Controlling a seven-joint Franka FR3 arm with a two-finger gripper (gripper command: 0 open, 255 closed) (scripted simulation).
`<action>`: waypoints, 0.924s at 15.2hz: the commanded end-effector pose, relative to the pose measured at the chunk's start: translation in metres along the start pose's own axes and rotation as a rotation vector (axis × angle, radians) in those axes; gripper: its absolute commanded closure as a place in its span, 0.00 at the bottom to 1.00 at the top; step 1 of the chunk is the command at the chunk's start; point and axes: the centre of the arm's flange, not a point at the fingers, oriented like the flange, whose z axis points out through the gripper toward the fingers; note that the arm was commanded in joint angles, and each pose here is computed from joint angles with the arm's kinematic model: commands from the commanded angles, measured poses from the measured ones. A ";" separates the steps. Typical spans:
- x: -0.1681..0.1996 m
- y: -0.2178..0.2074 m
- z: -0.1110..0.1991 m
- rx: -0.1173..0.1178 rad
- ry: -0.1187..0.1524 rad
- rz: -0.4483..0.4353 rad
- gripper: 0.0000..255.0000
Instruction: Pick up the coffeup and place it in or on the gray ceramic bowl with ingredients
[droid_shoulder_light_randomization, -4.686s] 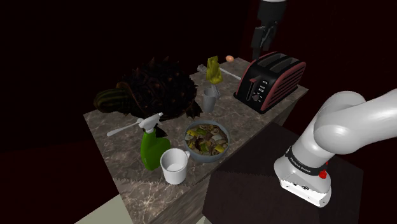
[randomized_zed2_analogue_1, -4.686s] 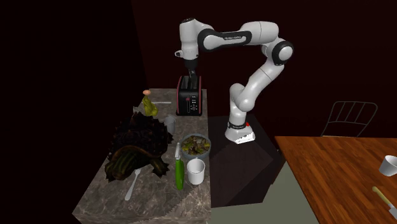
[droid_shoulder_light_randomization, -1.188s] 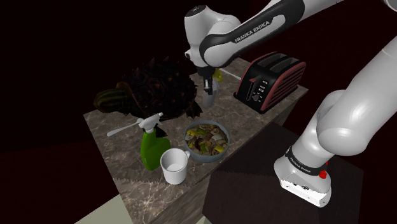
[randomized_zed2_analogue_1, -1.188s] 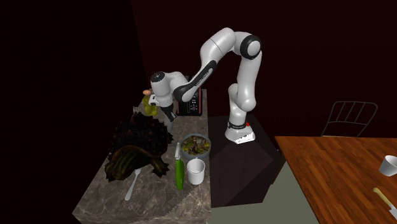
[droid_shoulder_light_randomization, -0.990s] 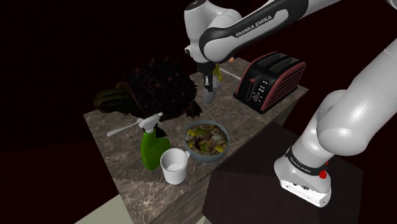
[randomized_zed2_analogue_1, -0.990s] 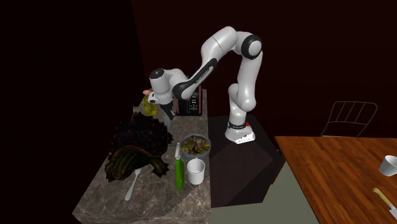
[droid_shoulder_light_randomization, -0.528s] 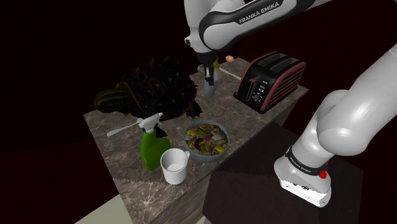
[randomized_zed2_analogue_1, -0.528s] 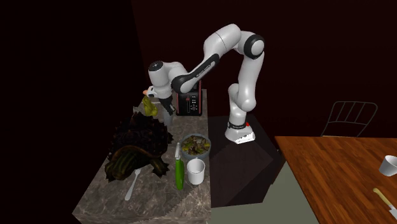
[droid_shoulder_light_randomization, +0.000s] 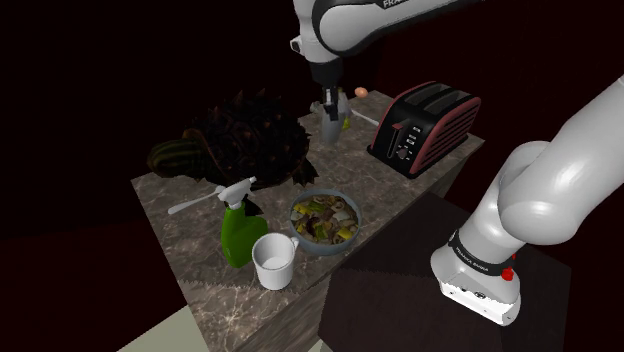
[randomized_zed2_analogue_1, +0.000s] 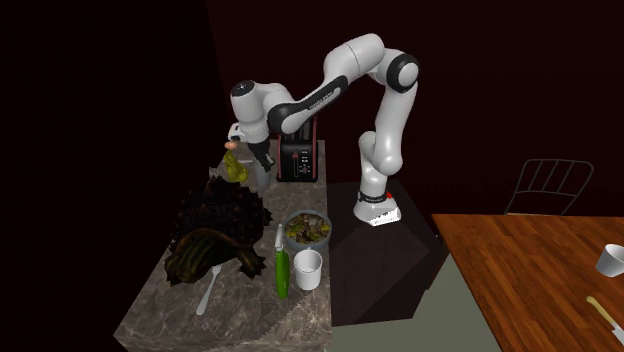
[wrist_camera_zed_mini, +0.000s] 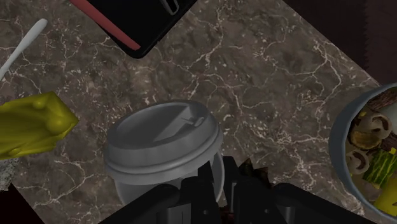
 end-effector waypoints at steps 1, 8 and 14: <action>-0.002 0.001 -0.009 0.000 0.000 0.000 1.00; -0.009 -0.006 -0.039 0.000 0.000 0.000 1.00; -0.011 -0.082 -0.063 0.000 0.000 0.000 1.00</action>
